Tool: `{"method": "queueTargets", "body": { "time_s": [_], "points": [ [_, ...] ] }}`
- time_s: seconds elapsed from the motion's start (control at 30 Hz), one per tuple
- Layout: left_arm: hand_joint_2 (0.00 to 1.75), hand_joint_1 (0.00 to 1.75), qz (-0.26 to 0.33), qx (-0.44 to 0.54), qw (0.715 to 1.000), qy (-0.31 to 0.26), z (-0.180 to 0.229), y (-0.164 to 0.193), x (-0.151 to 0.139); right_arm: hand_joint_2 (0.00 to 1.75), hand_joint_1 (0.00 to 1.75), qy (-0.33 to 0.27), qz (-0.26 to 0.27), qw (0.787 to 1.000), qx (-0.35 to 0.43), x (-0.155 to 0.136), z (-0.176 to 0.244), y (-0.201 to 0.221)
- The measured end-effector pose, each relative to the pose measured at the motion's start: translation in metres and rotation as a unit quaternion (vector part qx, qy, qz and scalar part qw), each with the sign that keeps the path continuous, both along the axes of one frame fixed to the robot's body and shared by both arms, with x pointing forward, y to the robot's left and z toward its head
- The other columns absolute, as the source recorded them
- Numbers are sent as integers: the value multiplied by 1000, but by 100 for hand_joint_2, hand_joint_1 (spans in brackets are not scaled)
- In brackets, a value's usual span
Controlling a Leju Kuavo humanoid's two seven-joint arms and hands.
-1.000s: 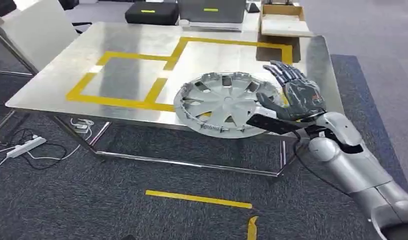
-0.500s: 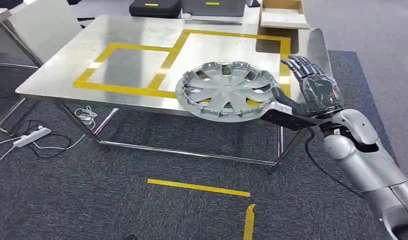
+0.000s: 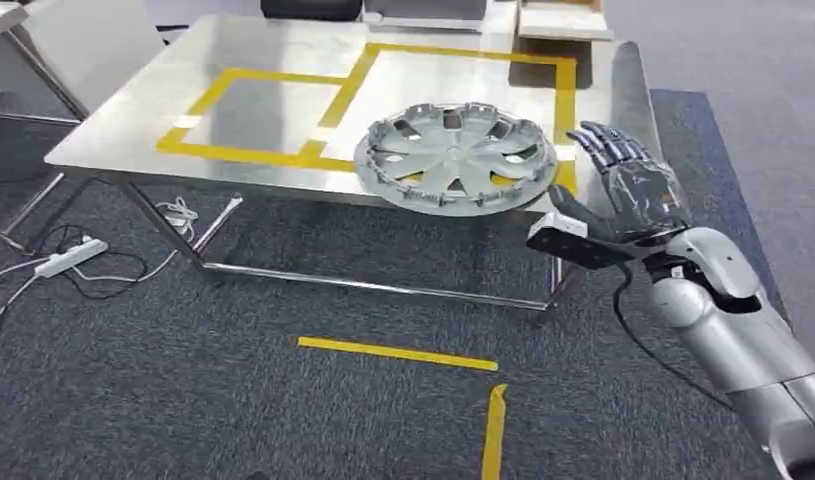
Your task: Take the parts from the cabinet and place them on the table.
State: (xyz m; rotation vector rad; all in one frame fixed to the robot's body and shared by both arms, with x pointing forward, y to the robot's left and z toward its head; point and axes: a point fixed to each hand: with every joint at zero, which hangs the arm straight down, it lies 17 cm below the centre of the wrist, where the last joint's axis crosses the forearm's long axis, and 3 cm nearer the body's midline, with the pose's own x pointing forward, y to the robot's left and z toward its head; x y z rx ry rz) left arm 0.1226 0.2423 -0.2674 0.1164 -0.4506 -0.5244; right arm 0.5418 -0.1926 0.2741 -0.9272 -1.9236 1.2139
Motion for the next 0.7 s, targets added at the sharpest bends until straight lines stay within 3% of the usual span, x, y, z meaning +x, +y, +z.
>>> {"method": "queueTargets", "body": {
  "time_s": [0.7],
  "points": [
    [0, 0, -4, -7, 1000, -10, 2, -2, 7, 0, 0, -3, -3, 1000, -5, 0, 0, -9]
  ]
}}
